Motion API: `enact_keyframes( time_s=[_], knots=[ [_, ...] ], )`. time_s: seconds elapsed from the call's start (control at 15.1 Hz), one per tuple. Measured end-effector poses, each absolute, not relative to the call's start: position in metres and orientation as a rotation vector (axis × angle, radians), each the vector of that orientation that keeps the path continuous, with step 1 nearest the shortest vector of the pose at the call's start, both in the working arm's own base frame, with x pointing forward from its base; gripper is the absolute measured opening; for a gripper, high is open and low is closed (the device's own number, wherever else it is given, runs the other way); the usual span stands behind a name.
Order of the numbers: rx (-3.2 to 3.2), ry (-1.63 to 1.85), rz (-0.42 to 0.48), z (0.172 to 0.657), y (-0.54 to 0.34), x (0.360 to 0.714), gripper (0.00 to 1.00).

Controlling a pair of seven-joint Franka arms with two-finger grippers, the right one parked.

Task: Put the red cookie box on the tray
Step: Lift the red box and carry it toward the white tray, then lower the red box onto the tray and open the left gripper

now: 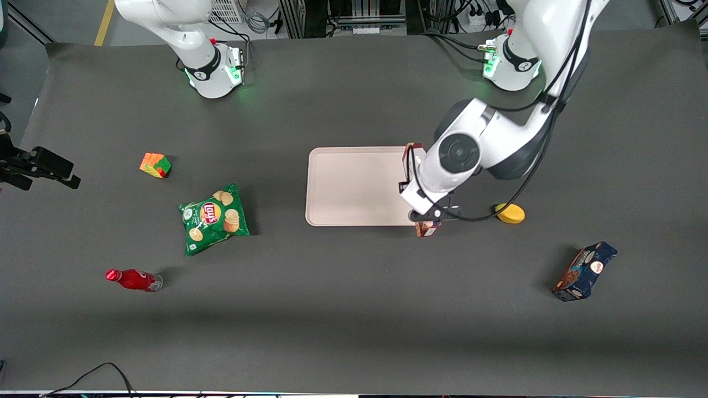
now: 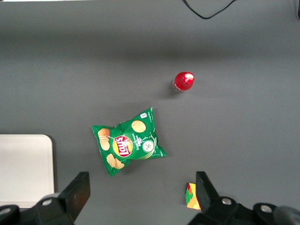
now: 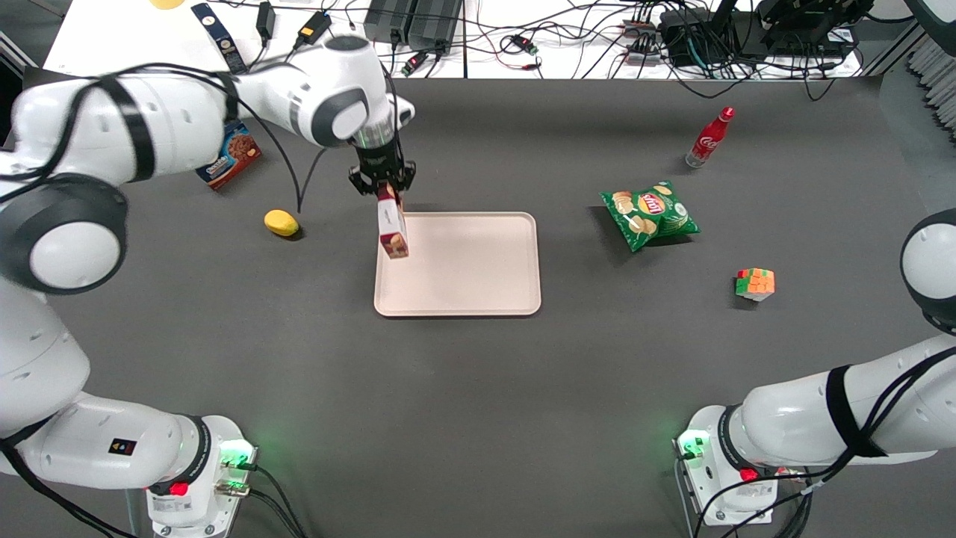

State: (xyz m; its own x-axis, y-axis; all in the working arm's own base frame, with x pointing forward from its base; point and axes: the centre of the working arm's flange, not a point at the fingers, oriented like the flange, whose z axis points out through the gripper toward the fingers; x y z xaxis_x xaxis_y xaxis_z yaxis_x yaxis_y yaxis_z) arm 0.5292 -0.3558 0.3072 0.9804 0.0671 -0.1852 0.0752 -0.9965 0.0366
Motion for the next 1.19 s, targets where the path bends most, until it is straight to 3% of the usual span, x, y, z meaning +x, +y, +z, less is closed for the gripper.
enact_keyframes(
  time_s=[0.26, 0.73, 1.06, 1.19],
  knots=[
    [3.162, 0.08, -0.328, 0.253, -0.375, 0.508, 0.32],
    [3.194, 0.046, -0.297, 0.222, -0.393, 0.468, 0.32],
    [3.194, 0.044, -0.298, 0.213, -0.389, 0.461, 0.32],
    [3.186, 0.053, -0.282, 0.214, -0.389, 0.463, 0.4]
  ],
)
